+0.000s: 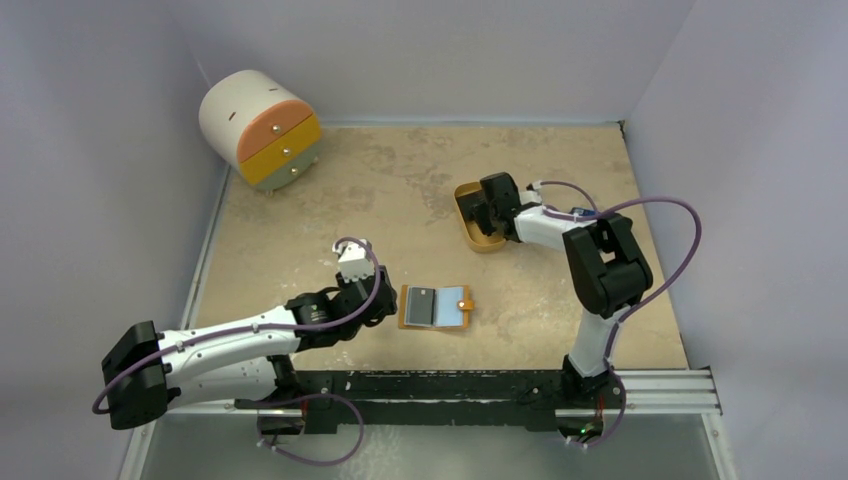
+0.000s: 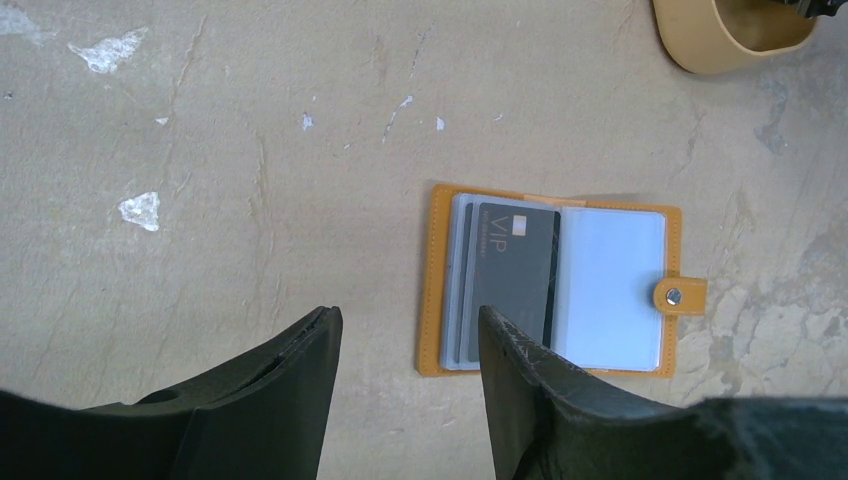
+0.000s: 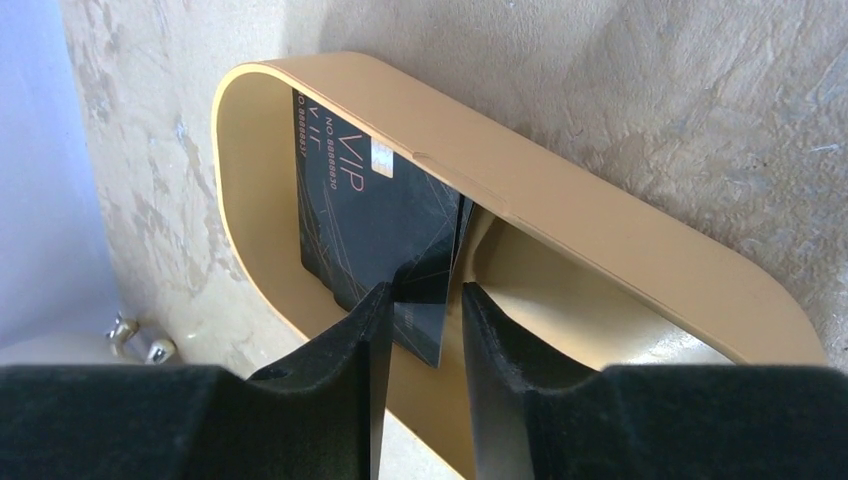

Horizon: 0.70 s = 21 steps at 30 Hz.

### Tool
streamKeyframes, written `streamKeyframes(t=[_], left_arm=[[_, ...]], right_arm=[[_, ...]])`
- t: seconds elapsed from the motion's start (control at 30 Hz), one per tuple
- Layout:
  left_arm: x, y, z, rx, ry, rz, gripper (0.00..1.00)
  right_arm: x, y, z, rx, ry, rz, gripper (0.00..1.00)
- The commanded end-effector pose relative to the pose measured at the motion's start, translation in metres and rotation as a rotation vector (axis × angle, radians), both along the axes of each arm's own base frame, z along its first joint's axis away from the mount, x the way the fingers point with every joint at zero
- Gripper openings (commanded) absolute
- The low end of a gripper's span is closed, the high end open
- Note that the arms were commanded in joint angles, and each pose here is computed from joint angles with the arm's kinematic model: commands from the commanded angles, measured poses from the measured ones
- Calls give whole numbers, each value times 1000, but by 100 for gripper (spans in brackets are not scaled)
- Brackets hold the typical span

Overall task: Put the credit cards into the card holder
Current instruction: Pick up the credit card from the storage box.

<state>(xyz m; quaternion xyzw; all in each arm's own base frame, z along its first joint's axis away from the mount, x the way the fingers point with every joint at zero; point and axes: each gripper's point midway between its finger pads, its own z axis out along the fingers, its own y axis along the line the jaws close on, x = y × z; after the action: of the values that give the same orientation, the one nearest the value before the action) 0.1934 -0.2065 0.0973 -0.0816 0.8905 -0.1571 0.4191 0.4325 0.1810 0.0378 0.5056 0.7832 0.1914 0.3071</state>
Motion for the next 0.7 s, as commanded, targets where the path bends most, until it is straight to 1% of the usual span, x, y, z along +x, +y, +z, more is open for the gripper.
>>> streamKeyframes(t=[0.0, 0.13, 0.67], left_arm=[[2, -3, 6, -45, -12, 15, 52], [3, -3, 6, -43, -12, 13, 52], [3, -7, 5, -48, -6, 9, 52]], right_arm=[[2, -3, 11, 3, -30, 0, 32], [0, -4, 12, 3, -34, -2, 26], [-4, -9, 32, -3, -79, 0, 13]])
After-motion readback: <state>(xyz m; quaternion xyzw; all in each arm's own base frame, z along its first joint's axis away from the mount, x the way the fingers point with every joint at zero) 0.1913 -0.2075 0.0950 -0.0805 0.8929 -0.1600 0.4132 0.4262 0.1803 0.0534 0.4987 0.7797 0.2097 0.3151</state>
